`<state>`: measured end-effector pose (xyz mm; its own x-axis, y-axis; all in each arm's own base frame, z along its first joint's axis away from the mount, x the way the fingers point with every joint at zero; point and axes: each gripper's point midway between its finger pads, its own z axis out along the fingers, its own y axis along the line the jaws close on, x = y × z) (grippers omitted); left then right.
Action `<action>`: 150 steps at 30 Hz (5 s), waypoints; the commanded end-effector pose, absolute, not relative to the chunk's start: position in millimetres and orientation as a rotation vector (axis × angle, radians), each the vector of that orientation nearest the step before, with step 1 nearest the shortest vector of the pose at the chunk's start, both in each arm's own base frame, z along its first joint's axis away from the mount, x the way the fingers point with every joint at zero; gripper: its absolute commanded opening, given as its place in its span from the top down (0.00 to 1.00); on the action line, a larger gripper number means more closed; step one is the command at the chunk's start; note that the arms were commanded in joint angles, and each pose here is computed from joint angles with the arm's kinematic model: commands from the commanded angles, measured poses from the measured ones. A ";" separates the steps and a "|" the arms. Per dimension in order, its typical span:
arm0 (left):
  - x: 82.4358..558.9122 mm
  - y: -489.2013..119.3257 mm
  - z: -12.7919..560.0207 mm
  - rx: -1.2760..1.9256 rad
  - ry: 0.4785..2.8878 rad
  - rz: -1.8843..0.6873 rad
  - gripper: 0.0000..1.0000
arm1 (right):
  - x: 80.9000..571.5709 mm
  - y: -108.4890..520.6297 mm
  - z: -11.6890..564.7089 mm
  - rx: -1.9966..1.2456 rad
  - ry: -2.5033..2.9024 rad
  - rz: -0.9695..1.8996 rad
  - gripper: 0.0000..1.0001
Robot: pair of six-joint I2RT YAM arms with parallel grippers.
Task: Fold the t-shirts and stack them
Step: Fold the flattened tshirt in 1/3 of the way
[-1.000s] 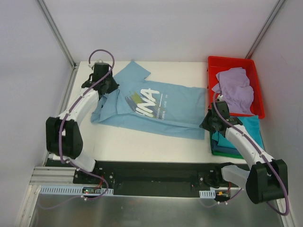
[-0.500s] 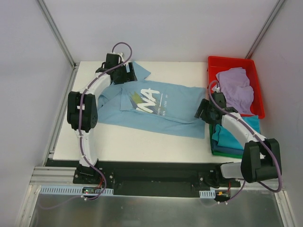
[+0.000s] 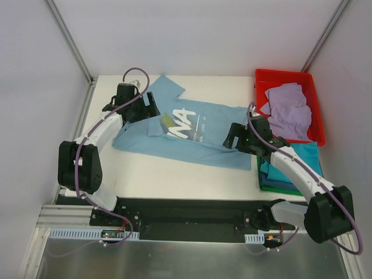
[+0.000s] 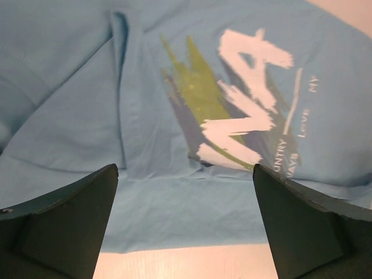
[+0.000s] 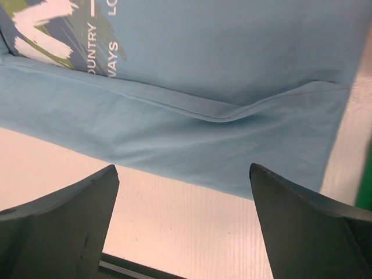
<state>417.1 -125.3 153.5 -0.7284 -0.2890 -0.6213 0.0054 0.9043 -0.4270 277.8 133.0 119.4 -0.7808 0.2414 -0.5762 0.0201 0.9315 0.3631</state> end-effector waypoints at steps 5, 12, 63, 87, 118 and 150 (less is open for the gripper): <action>402.1 -80.1 65.1 -0.566 2.483 -0.454 0.01 | 314.6 154.9 81.6 0.109 2.512 0.441 0.04; 377.3 -53.4 37.2 -0.785 2.509 -0.418 0.01 | 338.3 142.4 37.3 0.204 2.633 0.385 0.04; 271.2 -96.2 42.5 -0.864 2.556 -0.415 0.69 | 243.2 156.0 38.4 0.016 2.554 0.658 0.04; 339.8 -131.9 67.5 -0.702 2.560 -0.502 1.00 | 241.5 145.5 36.4 0.028 2.579 0.582 0.04; 319.9 -143.3 91.3 -0.464 2.503 -0.451 0.01 | 242.0 136.1 46.7 0.034 2.524 0.534 0.04; 262.3 -105.1 23.0 -0.633 2.621 -0.286 0.01 | 108.6 105.1 18.9 0.396 2.794 0.366 0.04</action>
<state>273.7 -121.1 30.4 -0.8192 -0.4430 -0.3643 -0.3303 0.8836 -0.3318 141.6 132.9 32.0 -0.8980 0.2506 -0.3616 0.0836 0.9042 0.4189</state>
